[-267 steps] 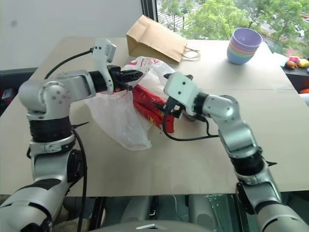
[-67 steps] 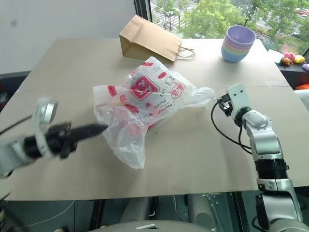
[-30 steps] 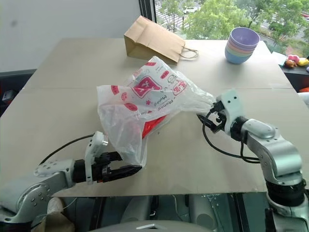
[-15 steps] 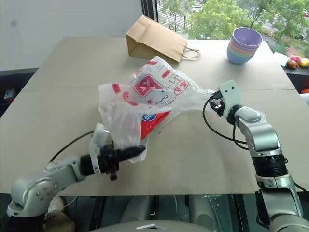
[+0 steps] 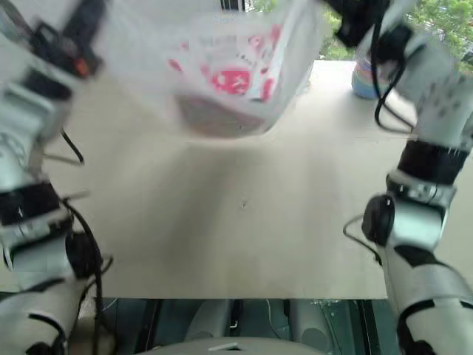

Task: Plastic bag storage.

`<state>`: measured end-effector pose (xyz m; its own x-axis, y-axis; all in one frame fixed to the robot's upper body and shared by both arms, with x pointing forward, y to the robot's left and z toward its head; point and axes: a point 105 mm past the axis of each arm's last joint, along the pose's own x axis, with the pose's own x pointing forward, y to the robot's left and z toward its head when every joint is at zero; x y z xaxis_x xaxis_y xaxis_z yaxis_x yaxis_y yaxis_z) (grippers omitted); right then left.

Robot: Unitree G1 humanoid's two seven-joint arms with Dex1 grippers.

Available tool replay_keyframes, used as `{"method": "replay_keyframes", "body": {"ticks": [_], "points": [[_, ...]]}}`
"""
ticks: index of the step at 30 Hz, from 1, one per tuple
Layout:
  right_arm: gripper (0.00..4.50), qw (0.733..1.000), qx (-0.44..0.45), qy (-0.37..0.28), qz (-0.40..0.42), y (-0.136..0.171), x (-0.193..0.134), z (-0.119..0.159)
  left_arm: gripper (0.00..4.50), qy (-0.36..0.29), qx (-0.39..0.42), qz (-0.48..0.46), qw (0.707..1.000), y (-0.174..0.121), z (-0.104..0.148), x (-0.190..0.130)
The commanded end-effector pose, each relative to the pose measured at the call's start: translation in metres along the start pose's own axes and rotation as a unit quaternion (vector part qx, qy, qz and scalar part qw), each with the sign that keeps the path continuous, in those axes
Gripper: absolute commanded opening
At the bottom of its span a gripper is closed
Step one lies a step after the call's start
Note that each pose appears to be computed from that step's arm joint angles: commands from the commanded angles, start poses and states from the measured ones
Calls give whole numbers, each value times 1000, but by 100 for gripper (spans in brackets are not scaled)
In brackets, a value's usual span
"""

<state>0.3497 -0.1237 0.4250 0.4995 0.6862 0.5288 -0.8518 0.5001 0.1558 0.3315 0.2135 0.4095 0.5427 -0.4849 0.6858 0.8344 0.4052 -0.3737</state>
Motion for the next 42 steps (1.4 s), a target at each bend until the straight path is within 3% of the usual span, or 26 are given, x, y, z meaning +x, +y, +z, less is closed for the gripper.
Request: {"method": "replay_keyframes", "body": {"ticks": [1, 5, 11, 15, 18, 23, 27, 30, 33, 34, 36, 42], "points": [[7, 998, 0, -51, -47, -20, -8, 38, 0, -37, 25, 27, 999, 16, 24, 9], [7, 993, -36, -63, -93, -31, -35, 64, 0, -48, 9, 21, 999, 24, 26, 25], [7, 988, -83, -24, -125, -25, -67, 57, 0, 16, 13, -5, 1000, 21, -4, 27], [7, 984, -118, 48, -126, -6, -90, 15, 0, 66, 18, 4, 998, 21, -25, 3], [7, 969, -157, 125, -146, 0, -116, -31, 0, 169, 91, 12, 981, 26, -73, -34], [7, 905, -208, 296, -222, -2, -185, -132, 0, 280, 126, 73, 949, 43, -155, -118], [7, 845, -301, 377, -232, -8, -219, -166, 0, 323, 197, 88, 922, 50, -182, -153], [7, 867, -274, 351, -222, 0, -224, -178, 0, 342, 232, 83, 907, 51, -192, -168], [7, 882, -257, 345, -192, 11, -229, -178, 0, 346, 232, 72, 906, 42, -184, -174], [61, 887, -250, 343, -181, 15, -234, -175, 52, 351, 225, 76, 906, 38, -179, -183], [121, 895, -234, 343, -165, 23, -245, -170, 106, 367, 219, 88, 900, 34, -173, -200], [426, 892, -213, 362, -165, 35, -285, -152, 409, 430, 252, 81, 863, 11, -169, -245]]}}
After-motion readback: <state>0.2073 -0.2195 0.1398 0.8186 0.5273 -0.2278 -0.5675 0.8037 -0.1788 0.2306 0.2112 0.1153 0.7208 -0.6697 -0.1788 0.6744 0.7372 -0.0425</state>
